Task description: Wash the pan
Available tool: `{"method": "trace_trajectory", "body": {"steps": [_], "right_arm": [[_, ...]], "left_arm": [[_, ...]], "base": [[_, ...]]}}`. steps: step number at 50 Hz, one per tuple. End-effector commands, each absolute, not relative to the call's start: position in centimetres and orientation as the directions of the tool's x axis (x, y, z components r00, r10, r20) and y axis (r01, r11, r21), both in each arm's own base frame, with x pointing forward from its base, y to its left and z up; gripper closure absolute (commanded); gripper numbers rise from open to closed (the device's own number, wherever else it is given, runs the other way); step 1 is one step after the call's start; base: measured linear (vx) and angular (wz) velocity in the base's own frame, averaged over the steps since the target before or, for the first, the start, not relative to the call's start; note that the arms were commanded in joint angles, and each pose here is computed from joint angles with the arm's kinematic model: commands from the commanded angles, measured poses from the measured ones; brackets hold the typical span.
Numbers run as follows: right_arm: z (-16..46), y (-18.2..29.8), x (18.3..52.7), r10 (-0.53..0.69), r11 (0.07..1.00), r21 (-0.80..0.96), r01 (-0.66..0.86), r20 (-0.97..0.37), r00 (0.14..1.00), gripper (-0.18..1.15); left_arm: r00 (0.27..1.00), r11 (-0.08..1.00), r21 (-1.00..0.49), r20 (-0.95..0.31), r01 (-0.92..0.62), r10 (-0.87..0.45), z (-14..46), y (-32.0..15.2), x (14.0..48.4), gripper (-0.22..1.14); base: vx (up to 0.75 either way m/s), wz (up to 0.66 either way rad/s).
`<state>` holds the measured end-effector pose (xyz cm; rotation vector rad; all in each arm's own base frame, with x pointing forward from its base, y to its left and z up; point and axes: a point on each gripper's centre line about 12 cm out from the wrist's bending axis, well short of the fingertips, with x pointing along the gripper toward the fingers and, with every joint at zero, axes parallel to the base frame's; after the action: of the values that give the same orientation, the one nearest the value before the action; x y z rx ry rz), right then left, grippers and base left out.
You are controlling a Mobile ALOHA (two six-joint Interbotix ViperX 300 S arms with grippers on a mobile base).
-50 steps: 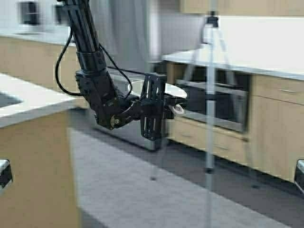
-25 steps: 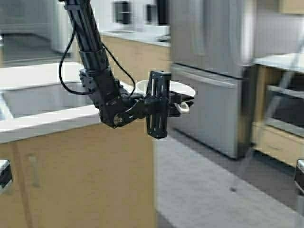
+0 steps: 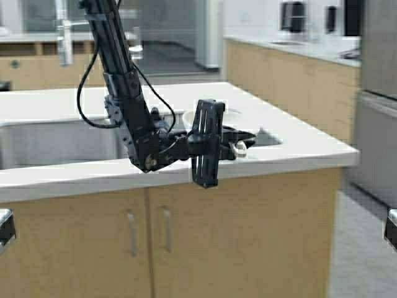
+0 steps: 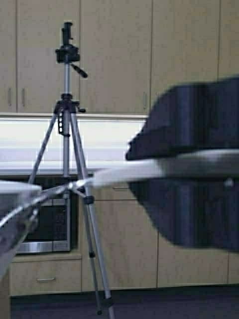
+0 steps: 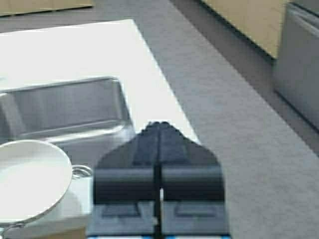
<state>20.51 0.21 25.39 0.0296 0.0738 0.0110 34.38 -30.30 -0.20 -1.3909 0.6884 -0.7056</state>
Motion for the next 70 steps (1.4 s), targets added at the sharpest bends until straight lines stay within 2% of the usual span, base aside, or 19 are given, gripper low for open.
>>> {"method": "trace_trajectory", "body": {"steps": [1, 10, 45, 58, 65, 70], "right_arm": [[26.1, 0.2, 20.8, 0.011, 0.999, 0.035, -0.009, -0.057, 0.998, 0.9], [26.1, 0.2, 20.8, 0.011, 0.999, 0.035, -0.009, -0.057, 0.998, 0.9], [25.7, 0.6, 20.4, 0.03, 0.999, 0.033, -0.028, -0.066, 0.997, 0.9], [25.1, 0.6, 21.0, 0.03, 0.999, 0.03, -0.027, -0.098, 0.995, 0.9], [25.0, 0.6, 21.1, 0.03, 0.999, 0.033, -0.027, -0.104, 0.994, 0.9], [25.1, 0.6, 21.1, 0.03, 0.999, 0.033, -0.027, -0.103, 0.994, 0.9]], "left_arm": [[0.635, 0.014, -0.997, 0.035, 0.073, -0.771, 1.0, -29.6, 35.2, 0.89], [0.671, 0.018, -0.997, 0.037, 0.075, -0.741, 0.9, -27.5, 36.4, 0.89], [0.732, 0.008, -0.998, 0.039, 0.061, -0.68, 1.8, -22.7, 38.3, 0.89], [0.678, -0.03, -0.998, 0.053, 0.047, -0.733, 2.7, -23.0, 37.8, 0.89], [0.625, -0.038, -0.998, 0.057, 0.044, -0.778, 3.1, -23.3, 36.7, 0.89], [0.62, -0.032, -0.999, 0.042, 0.027, -0.784, 3.3, -22.9, 35.6, 0.89]], "base": [[0.17, 0.38], [0.19, 0.33], [0.23, 0.16], [0.18, 0.13], [0.2, 0.21], [0.18, 0.22]]}}
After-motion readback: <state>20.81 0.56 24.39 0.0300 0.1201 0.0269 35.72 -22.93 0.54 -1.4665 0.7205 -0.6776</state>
